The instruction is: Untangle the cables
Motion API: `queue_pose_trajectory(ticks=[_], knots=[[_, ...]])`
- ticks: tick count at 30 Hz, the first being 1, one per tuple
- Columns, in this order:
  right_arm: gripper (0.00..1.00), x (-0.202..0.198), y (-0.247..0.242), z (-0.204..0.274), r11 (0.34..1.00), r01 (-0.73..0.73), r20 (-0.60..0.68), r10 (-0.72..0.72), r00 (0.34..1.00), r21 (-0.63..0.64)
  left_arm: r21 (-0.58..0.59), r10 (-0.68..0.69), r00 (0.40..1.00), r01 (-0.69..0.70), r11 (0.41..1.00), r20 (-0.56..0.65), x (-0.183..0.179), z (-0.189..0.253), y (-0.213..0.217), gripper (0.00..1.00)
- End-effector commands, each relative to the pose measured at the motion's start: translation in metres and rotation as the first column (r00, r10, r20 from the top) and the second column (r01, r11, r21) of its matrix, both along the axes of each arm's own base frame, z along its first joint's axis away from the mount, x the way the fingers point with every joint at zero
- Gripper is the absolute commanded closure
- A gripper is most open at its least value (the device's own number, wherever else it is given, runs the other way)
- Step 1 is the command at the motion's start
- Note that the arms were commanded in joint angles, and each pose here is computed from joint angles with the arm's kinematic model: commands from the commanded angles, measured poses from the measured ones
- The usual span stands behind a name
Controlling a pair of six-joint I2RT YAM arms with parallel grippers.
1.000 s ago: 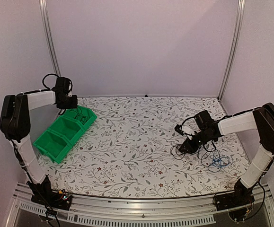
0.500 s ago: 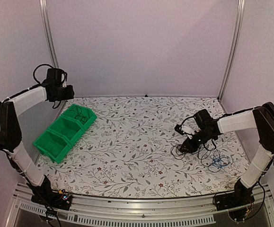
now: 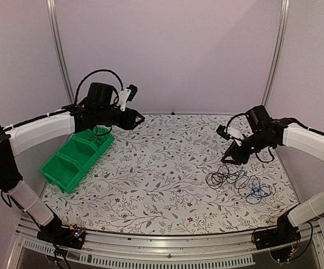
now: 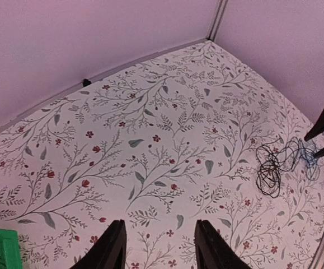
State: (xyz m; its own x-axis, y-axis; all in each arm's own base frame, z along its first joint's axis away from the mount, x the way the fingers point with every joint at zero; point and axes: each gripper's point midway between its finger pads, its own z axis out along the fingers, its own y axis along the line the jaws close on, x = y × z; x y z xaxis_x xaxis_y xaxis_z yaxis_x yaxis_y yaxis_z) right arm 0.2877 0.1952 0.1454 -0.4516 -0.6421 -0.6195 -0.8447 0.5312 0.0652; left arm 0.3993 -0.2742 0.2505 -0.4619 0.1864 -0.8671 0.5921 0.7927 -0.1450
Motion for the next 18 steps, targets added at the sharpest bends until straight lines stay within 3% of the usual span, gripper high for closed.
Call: queue_pose_trajectory(ticks=[1,10,18], knots=[[0.62,-0.010,-0.007,-0.015,0.999,-0.015,-0.055,0.013,0.998,-0.043,-0.010,-0.197,0.976,0.197,0.980,-0.090,-0.038,-0.045,-0.069,0.59],[0.67,0.013,-0.041,-0.051,0.981,0.107,-0.076,-0.120,0.990,-0.160,-0.063,-0.332,0.926,0.326,0.943,-0.180,-0.076,-0.092,-0.151,0.61],[0.63,0.026,-0.066,-0.083,0.950,0.176,-0.084,-0.203,0.976,-0.258,-0.088,-0.387,0.902,0.377,0.922,-0.191,-0.093,-0.098,-0.180,0.61]])
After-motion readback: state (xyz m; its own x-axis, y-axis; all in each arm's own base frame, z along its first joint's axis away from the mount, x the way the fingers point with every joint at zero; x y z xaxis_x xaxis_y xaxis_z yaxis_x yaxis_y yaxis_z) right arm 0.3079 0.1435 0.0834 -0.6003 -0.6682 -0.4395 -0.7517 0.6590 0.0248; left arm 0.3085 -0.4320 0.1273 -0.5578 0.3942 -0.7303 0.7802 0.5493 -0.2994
